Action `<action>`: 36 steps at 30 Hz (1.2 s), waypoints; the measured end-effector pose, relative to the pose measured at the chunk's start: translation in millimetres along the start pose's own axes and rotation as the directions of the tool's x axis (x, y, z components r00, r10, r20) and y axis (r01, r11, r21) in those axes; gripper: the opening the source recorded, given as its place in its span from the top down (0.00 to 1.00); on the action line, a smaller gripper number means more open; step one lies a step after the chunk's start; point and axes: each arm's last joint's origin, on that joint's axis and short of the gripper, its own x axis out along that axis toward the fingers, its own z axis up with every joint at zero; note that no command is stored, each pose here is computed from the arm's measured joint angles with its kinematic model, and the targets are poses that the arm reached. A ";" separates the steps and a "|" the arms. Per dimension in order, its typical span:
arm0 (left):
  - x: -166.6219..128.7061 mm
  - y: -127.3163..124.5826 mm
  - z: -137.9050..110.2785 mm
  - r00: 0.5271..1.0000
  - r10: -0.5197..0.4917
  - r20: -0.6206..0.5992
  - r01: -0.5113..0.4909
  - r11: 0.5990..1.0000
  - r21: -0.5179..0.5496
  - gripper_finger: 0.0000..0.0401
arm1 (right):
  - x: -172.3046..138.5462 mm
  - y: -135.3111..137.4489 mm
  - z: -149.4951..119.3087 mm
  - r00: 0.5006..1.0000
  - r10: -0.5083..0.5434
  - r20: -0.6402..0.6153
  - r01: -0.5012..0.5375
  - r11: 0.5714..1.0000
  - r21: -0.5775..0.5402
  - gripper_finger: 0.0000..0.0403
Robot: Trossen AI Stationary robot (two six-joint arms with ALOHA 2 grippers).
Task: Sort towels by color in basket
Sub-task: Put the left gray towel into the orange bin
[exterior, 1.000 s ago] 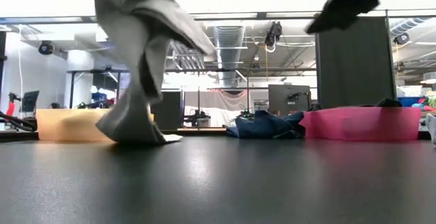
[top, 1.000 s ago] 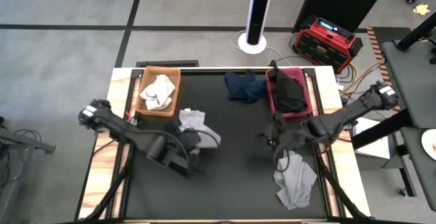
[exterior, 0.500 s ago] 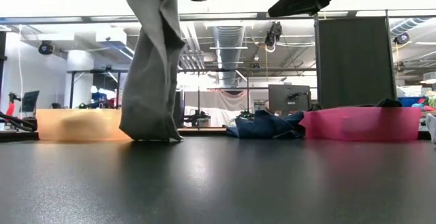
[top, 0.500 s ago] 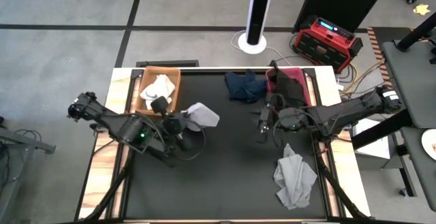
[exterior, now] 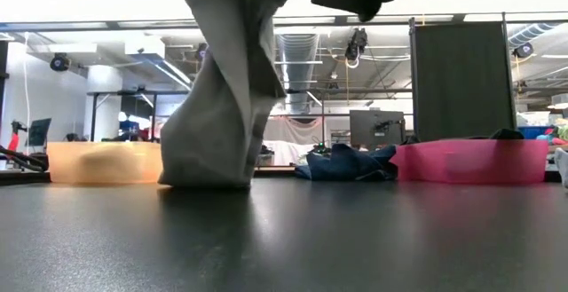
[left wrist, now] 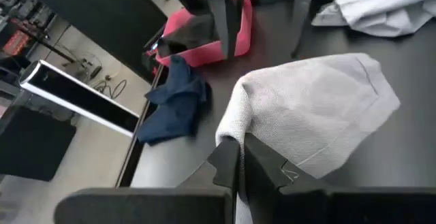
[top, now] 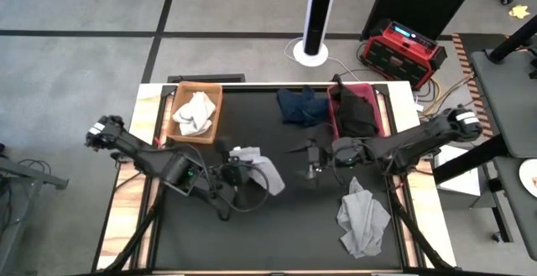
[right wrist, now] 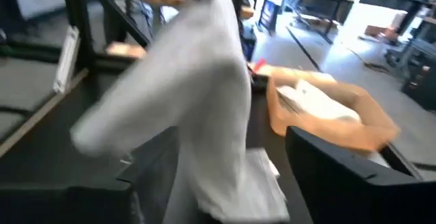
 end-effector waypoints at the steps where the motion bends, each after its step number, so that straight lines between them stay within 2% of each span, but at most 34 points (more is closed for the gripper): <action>1: 3.0 -3.0 -0.4 1.000 0.000 0.002 0.000 1.000 -0.002 1.00 | 4.0 0.9 -1.2 1.000 -0.001 0.006 0.001 1.000 0.008 0.33; 5: 11.8 -12.3 -2.5 1.000 -0.001 0.006 0.001 1.000 -0.005 1.00 | 21.8 4.7 -5.6 1.000 0.009 -0.019 -0.009 1.000 0.002 0.26; 9: 17.7 -17.1 -4.0 1.000 0.000 0.018 0.000 1.000 -0.017 1.00 | 39.5 10.0 -6.4 0.996 0.080 -0.031 -0.081 0.997 -0.009 0.23; 15: 22.0 -21.0 -1.5 0.999 0.017 0.048 -0.015 0.999 -0.032 1.00 | 62.5 14.3 -9.3 0.995 0.085 -0.053 -0.088 0.995 -0.053 0.28; 20: 24.9 -24.1 -0.3 0.998 0.022 0.057 -0.020 0.999 -0.025 1.00 | 76.6 17.4 -14.7 0.993 0.087 -0.078 -0.093 0.992 -0.081 0.44; 23: 25.3 -24.7 0.7 0.998 0.021 0.064 -0.019 0.999 -0.035 1.00 | 81.0 18.3 -16.5 0.993 0.086 -0.085 -0.094 0.991 -0.097 0.62; 27: 22.5 -21.4 3.1 0.998 0.012 0.069 -0.006 0.996 -0.091 0.95 | 80.2 16.8 -15.0 0.994 0.076 -0.083 -0.086 0.988 -0.126 0.92; 33: 7.9 -6.7 10.7 0.999 0.024 0.036 -0.021 0.997 -0.076 0.75 | 70.6 12.3 -4.3 0.995 0.066 -0.079 -0.076 0.988 -0.134 0.97; 36: -1.4 3.2 15.5 0.999 0.043 0.012 -0.043 0.998 -0.038 0.62 | 64.5 9.1 2.1 0.997 0.016 -0.078 -0.028 0.987 -0.156 0.98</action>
